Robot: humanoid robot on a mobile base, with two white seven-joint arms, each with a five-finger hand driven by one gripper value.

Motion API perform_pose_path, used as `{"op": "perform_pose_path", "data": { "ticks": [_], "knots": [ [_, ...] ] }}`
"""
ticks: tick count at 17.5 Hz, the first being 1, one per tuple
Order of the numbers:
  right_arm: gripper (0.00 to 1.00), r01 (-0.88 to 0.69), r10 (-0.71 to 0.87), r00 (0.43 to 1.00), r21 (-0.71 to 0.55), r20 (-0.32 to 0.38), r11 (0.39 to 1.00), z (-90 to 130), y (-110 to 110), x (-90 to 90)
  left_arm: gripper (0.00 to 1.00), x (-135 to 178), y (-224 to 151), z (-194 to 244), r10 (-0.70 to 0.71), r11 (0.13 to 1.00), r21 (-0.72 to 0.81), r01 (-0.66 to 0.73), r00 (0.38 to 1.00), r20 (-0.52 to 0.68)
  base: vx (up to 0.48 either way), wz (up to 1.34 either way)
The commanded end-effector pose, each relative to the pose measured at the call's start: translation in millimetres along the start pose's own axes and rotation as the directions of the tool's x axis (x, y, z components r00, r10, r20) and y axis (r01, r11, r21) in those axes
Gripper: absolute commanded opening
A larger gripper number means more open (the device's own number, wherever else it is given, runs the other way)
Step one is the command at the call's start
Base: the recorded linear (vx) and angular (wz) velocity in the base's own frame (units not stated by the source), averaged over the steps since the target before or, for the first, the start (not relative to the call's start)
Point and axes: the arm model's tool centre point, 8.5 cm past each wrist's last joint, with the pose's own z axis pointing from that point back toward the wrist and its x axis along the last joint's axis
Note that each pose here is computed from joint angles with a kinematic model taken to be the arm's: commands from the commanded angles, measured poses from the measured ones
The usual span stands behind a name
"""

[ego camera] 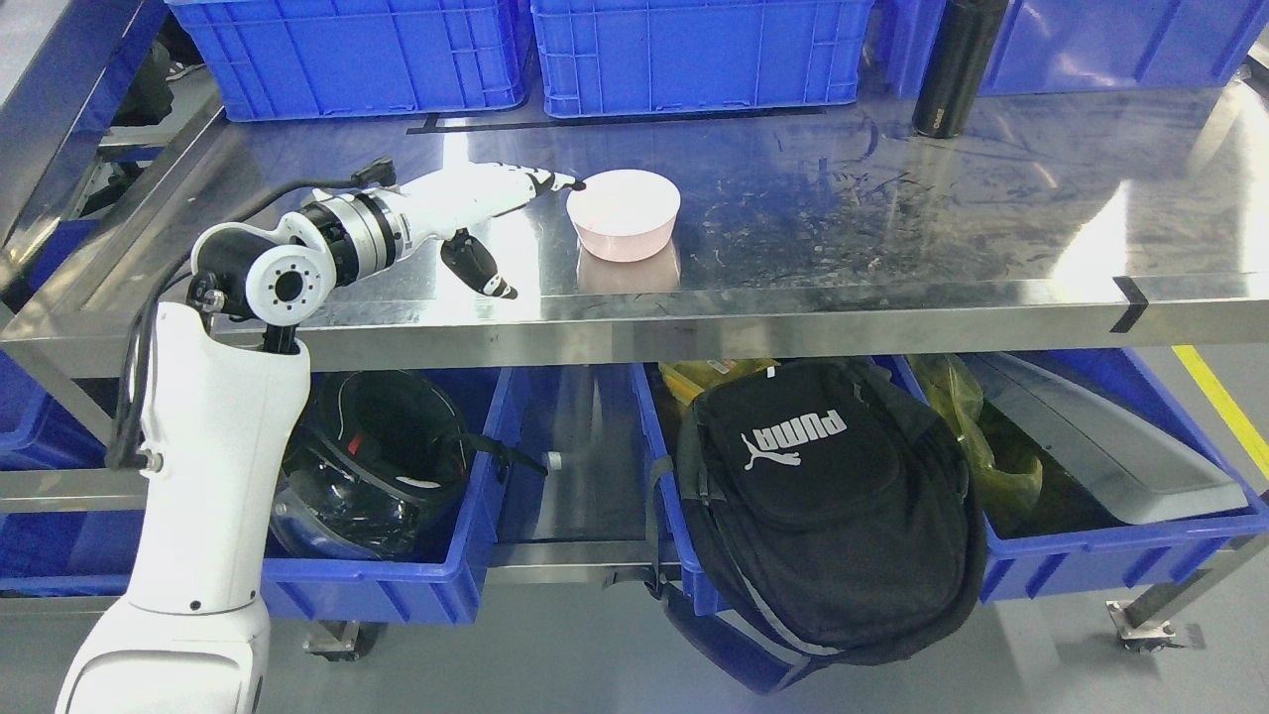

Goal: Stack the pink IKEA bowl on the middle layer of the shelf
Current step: 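Swing the left hand toward the pink bowl on the steel table, then hook the left hand fingers over the pink bowl's rim and grip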

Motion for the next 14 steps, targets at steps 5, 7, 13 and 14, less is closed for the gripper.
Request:
{"op": "perform_pose_path", "data": {
  "ticks": [5,7,13,14],
  "knots": [
    [1.00,-0.002,0.002,1.000,-0.016,-0.008,1.000,0.4,-10.0,-10.0,0.75,35.1,8.1,-56.0,-0.032,0.996,-0.078,0.034,0.999,0.025,0.000,0.00],
    [1.00,-0.002,0.002,1.000,-0.016,-0.008,1.000,0.4,-10.0,-10.0,0.72,35.5,3.9,-61.8,-0.040,0.994,-0.101,0.042,0.999,0.014,0.000,0.00],
    [1.00,-0.002,0.002,1.000,-0.016,-0.008,1.000,0.4,-10.0,-10.0,0.69,32.3,-13.9,-79.4,-0.028,0.985,-0.168,0.027,1.000,-0.004,0.000,0.00],
    [1.00,-0.002,0.002,1.000,-0.016,-0.008,1.000,0.4,-10.0,-10.0,0.68,34.3,-10.9,-81.4,-0.028,0.986,-0.165,0.028,1.000,0.000,0.000,0.00]
  ]
}}
